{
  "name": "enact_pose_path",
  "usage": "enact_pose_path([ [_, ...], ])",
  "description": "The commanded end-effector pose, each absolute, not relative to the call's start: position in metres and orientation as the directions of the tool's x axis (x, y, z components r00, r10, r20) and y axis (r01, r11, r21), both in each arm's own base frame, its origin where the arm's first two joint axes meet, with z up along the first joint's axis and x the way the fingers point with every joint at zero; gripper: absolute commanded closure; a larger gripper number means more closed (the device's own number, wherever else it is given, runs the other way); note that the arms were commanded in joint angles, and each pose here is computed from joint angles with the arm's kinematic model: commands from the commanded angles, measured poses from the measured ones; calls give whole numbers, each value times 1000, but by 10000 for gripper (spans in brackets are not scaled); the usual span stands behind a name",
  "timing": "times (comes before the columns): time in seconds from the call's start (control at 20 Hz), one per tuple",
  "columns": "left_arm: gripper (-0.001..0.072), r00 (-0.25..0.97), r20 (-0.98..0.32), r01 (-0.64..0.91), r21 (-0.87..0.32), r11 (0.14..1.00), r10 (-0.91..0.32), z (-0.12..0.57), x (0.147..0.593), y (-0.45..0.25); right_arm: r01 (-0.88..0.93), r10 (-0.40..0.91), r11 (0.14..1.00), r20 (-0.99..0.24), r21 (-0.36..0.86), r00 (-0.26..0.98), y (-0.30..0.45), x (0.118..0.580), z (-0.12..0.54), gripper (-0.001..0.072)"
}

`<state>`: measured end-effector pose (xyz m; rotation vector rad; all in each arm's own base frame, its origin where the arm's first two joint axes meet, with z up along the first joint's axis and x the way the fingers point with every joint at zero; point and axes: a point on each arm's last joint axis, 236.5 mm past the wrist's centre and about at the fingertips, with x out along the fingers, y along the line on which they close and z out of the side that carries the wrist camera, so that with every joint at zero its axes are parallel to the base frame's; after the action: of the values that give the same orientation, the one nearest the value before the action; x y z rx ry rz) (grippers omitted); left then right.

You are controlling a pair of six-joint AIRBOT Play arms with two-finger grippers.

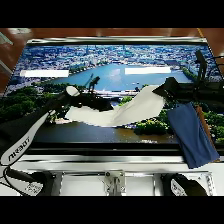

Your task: Fold the shirts.

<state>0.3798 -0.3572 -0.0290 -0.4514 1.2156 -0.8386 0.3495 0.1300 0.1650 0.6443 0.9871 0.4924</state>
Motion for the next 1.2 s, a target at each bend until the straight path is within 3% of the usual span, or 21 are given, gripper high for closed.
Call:
enact_pose_path([
  [0.0, 676, 103, -628, 272, -728, 629, -771, -43, 350, -414, -96, 636, 722, -604, 685, 480, 132, 325, 184, 634],
  [0.15, 676, 34, -610, 192, -773, 605, -791, -62, 324, -441, -88, 643, 724, -622, 684, 446, 134, 314, 182, 634],
  [0.25, 676, 60, -602, 170, -780, 602, -796, -61, 335, -437, -73, 617, 744, -641, 664, 457, 128, 316, 177, 634],
  [0.5, 677, 346, -534, 195, -764, 615, -772, 15, 433, -350, -142, 606, 747, -576, 650, 548, 161, 352, 179, 634],
  [0.75, 678, 721, -352, 243, -678, 694, -596, 178, 490, -174, -283, 672, 687, -437, 669, 598, 277, 396, 161, 634],
  [0.9, 677, 878, -195, 229, -628, 743, -436, 274, 468, -75, -267, 690, 660, -427, 702, 585, 350, 405, 107, 635],
  [1.15, 677, 928, -131, 224, -548, 806, -348, 336, 399, -19, -77, 668, 611, -461, 788, 584, 426, 405, 10, 634],
])
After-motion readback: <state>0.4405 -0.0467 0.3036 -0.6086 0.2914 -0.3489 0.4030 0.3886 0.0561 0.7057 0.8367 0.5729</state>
